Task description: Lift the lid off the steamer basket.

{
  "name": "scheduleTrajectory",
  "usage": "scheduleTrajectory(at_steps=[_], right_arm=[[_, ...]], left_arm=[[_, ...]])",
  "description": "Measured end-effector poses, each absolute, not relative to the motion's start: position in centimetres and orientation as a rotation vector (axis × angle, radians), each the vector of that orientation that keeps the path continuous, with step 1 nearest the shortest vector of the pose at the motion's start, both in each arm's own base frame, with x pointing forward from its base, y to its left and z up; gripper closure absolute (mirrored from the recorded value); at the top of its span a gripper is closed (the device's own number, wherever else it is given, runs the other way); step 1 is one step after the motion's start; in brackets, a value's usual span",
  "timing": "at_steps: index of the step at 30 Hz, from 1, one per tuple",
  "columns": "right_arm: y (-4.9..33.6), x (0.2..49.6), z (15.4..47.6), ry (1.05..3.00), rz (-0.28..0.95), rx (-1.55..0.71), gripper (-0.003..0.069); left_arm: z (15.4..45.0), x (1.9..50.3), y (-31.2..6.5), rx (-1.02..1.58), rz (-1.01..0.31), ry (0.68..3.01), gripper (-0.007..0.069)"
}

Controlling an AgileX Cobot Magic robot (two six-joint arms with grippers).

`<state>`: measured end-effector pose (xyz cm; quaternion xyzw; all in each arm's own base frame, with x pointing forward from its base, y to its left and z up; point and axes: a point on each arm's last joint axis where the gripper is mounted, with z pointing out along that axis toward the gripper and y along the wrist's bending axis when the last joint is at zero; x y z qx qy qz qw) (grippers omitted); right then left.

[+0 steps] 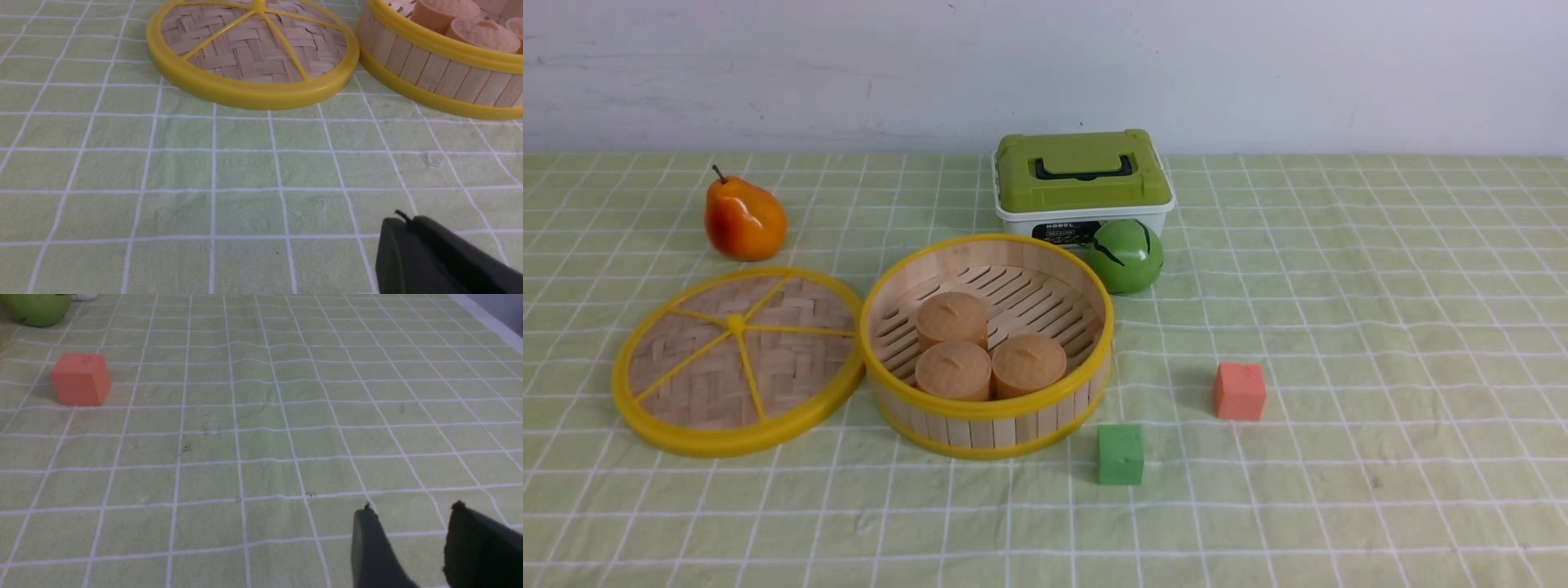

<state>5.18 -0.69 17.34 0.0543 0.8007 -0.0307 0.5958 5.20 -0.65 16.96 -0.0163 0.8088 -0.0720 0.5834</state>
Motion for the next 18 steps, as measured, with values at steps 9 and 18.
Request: scheduleTrajectory(at_steps=[9,18], right_arm=[[-0.69,5.18,17.34,1.859,-0.071,0.126,0.0417],[-0.69,5.18,17.34,1.859,-0.071,0.126,0.0417]], left_arm=[[16.96,5.20,-0.65,-0.038,-0.168,1.888,0.0607],[16.96,5.20,-0.65,-0.038,-0.168,1.888,0.0607]])
